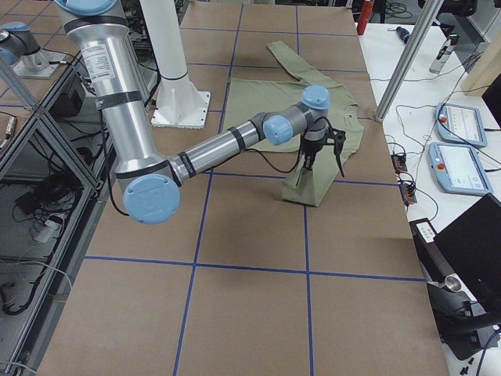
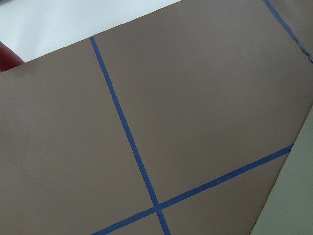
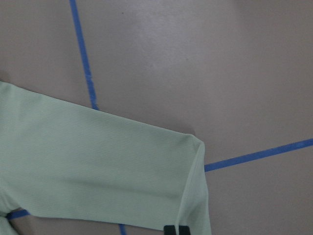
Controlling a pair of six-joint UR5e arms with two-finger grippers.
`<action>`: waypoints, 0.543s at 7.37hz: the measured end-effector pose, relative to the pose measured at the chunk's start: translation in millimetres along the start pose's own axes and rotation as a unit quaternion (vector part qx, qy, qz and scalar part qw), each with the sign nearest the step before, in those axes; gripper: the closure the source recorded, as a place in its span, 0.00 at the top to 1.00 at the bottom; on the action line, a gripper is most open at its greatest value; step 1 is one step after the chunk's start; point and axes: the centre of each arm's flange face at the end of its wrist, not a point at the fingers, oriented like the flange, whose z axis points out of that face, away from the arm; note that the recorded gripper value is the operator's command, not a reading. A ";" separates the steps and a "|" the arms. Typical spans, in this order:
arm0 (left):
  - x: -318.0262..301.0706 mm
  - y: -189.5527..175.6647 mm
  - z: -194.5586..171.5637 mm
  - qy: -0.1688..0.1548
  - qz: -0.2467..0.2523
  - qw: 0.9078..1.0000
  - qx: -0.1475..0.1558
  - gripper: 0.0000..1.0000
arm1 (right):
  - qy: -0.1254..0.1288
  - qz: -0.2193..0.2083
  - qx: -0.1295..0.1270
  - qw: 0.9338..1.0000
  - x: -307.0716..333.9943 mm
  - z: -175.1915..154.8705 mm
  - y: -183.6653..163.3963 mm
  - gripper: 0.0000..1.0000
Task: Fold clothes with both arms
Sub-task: 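Carry the grasped sleeve across the shirt toward the collar with the right gripper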
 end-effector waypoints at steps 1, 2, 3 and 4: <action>-0.2 0.1 0.2 0.000 0.000 1.000 0.000 1.00 | 0.018 0.019 0.009 1.000 -67.4 -16.3 7.9 0.00; -0.5 0.4 0.6 0.000 -0.001 1.000 -0.001 1.00 | 0.022 0.032 0.020 0.999 -123.2 -30.7 13.0 0.00; -0.7 0.5 0.7 0.000 -0.001 1.000 -0.001 1.00 | 0.016 0.041 0.029 0.999 -179.0 -46.3 9.8 0.00; -0.7 0.5 0.7 0.000 -0.002 1.000 -0.001 1.00 | 0.011 0.043 0.039 0.998 -234.5 -62.0 2.5 0.00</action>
